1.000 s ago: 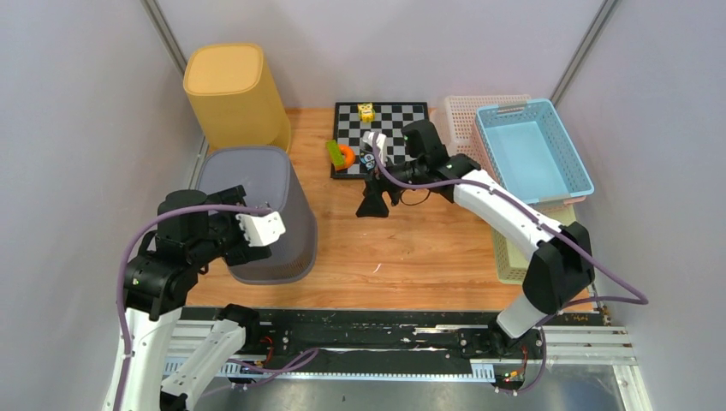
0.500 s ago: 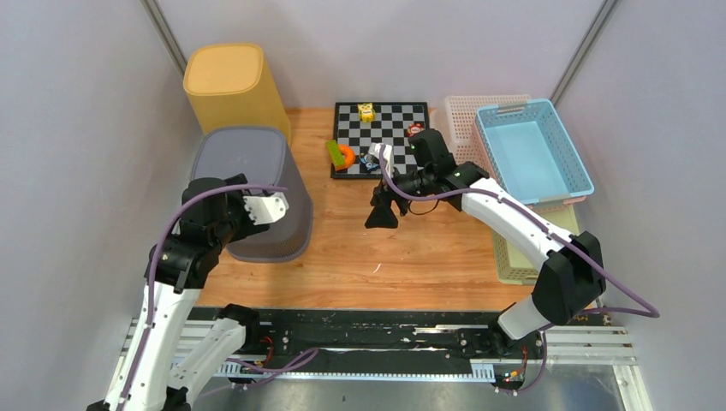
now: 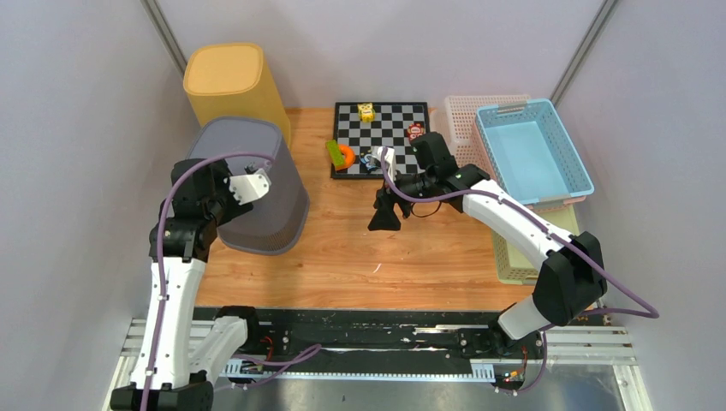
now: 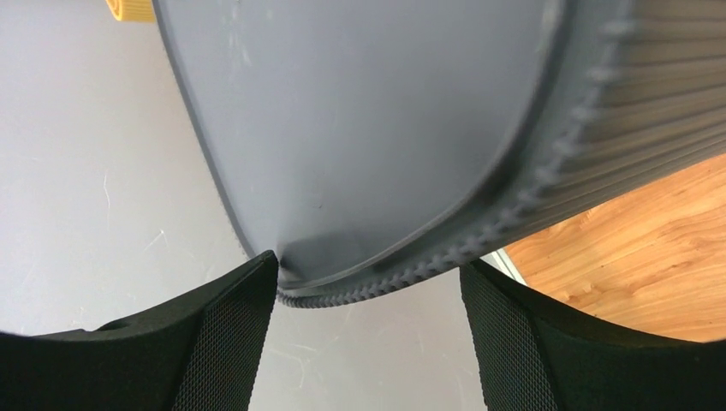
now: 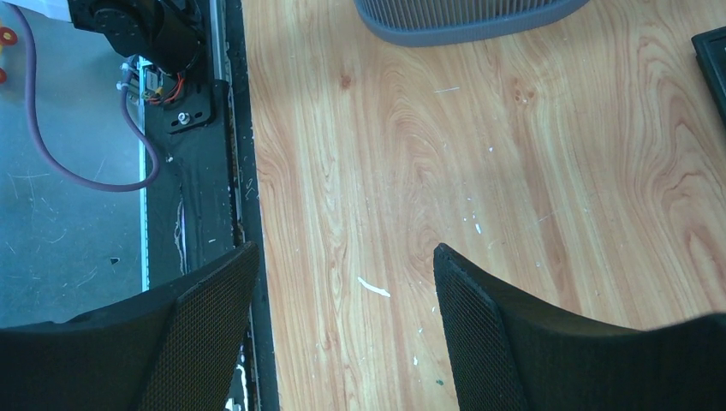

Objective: Turn the large container upside down
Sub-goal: Move the container to the center of the board.

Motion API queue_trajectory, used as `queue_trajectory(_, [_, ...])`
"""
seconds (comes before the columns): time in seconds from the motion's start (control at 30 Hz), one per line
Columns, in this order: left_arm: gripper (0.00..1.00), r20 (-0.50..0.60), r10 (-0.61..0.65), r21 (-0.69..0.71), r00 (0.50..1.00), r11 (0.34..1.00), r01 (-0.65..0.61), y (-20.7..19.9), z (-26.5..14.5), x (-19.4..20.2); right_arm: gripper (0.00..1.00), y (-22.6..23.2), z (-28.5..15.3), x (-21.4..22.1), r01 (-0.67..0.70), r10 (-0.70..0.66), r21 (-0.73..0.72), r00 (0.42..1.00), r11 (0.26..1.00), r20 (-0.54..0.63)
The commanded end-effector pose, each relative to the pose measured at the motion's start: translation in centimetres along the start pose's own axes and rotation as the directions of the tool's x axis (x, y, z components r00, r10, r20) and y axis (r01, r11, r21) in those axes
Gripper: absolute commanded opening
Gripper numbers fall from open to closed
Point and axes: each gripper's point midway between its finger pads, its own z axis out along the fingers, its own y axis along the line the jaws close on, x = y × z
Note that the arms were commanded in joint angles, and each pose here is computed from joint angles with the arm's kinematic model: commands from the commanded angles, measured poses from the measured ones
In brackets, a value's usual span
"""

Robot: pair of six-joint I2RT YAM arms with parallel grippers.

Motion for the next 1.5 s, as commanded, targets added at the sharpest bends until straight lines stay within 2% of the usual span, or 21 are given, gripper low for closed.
queue_trajectory(0.0, [0.78,0.01,-0.019,-0.055,1.0,0.998,0.02,2.3,-0.4,0.2,0.77,0.4,-0.6,0.0,0.017,-0.017,-0.015,1.0,1.0,0.013])
queue_trajectory(0.17, [0.77,-0.012,-0.044,-0.051,0.999,0.998,0.044,2.8,0.0,1.0,0.77,0.0,0.0,-0.4,0.021,-0.021,-0.016,0.999,1.0,0.028])
queue_trajectory(0.23, [0.81,0.015,-0.063,-0.028,0.998,0.998,0.063,2.5,-0.4,0.7,0.77,-0.7,0.4,-1.2,0.017,-0.017,-0.004,0.999,1.0,0.033])
queue_trajectory(0.3, [0.97,0.102,-0.083,0.013,0.991,0.997,0.082,2.1,-1.8,-0.8,0.76,-1.5,0.9,-2.1,-0.002,0.002,0.005,0.999,1.0,0.036])
queue_trajectory(0.4, [1.0,0.285,-0.1,0.064,0.953,0.994,0.086,1.4,-5.4,-4.0,0.76,-2.1,1.3,-3.1,-0.026,0.026,0.005,0.999,1.0,0.044])
queue_trajectory(0.53, [1.0,0.484,-0.133,0.095,0.865,0.99,0.1,1.9,-10.6,-7.8,0.76,-2.4,1.3,-2.6,-0.027,0.026,0.026,0.999,0.999,0.035])
queue_trajectory(0.63, [1.0,0.577,-0.252,0.17,0.777,0.967,0.188,2.6,-12.4,-10.4,0.76,-2.8,0.9,-1.9,-0.007,0.005,0.063,1.0,0.998,0.023])
queue_trajectory(0.7, [1.0,0.625,-0.345,0.236,0.7,0.939,0.252,3.5,-12.5,-12.3,0.77,-2.9,0.2,-2.0,0.002,-0.005,0.083,0.999,0.997,0.031])
queue_trajectory(0.8, [1.0,0.637,-0.485,0.34,0.599,0.874,0.346,4.5,-11.2,-14.3,0.77,-2.9,-0.9,-2.7,0.017,-0.023,0.115,0.998,0.993,0.052])
queue_trajectory(0.9, [1.0,0.642,-0.545,0.345,0.54,0.834,0.431,5.9,-9.0,-15.2,0.78,-3.0,-2.1,-3.2,0.034,-0.045,0.151,0.997,0.988,0.069])
queue_trajectory(0.97, [1.0,0.635,-0.527,0.296,0.565,0.841,0.452,5.9,-7.2,-15.2,0.78,-3.0,-2.6,-3.4,0.039,-0.052,0.162,0.996,0.986,0.078])
queue_trajectory(1.07, [1.0,0.597,-0.487,0.282,0.638,0.871,0.402,4.2,-4.9,-16.3,0.78,-3.3,-3.1,-3.6,0.041,-0.057,0.176,0.995,0.984,0.087])
queue_trajectory(1.17, [1.0,0.56,-0.471,0.274,0.682,0.882,0.384,3.2,-3.0,-17.1,0.78,-3.4,-3.1,-3.4,0.037,-0.053,0.176,0.995,0.984,0.086])
queue_trajectory(1.37, [1.0,0.489,-0.465,0.037,0.738,0.856,0.516,5.0,0.7,-15.7,0.78,-3.6,-2.9,-2.9,0.03,-0.044,0.167,0.996,0.986,0.08])
queue_trajectory(1.47, [1.0,0.423,-0.477,-0.014,0.77,0.847,0.532,4.6,2.4,-14.6,0.78,-3.7,-2.8,-2.7,0.029,-0.042,0.16,0.996,0.987,0.077])
